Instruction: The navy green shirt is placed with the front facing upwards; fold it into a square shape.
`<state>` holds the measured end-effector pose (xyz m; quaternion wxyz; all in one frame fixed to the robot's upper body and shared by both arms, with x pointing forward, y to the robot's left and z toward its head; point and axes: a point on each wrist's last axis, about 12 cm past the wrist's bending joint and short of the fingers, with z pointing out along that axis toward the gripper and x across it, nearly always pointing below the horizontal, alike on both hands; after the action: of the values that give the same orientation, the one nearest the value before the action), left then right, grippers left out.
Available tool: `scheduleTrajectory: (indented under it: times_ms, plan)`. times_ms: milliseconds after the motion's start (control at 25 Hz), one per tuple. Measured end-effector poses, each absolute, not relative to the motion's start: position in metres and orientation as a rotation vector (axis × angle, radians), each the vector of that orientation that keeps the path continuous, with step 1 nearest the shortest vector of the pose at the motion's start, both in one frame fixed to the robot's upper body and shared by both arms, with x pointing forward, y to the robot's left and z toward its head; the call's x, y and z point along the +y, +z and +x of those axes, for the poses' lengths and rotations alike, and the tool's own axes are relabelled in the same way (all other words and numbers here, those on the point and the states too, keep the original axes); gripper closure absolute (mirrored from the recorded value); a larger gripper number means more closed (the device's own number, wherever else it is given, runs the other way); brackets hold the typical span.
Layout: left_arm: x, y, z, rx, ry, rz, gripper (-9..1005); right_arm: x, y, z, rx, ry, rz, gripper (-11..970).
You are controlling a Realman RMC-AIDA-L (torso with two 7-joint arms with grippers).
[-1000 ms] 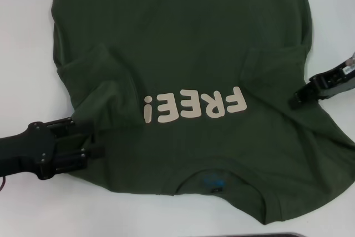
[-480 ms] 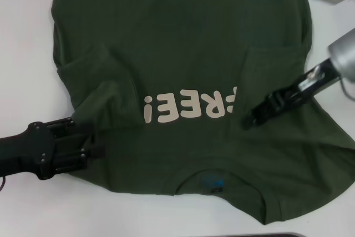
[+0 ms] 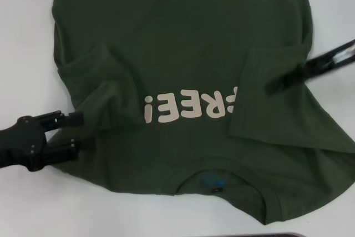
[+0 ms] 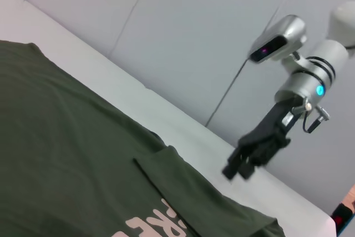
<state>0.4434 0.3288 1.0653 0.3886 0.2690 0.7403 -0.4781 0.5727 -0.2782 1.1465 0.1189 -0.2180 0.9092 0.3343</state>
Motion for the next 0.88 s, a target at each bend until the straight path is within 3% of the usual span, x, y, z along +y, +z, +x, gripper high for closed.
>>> scheduleTrajectory:
  times_ms: [240,440,640,880]
  plan:
    - [0.336,1.074,0.445,1.892,-1.271,0.636,279,-0.327,1.149,0.556,2.051,1.018,-0.571,477]
    - [0.338,1.079,0.446,1.876,-1.305,0.628,279,-0.333,1.123,0.553,1.962,1.055,-0.528,476]
    - [0.335,1.079,0.447,1.865,-1.304,0.633,279,-0.314,1.123,0.542,1.889,1.105,-0.758,269]
    - [0.331,1.08,0.449,1.79,-1.256,0.681,279,-0.289,1.124,0.531,1.814,1.12,-0.966,155]
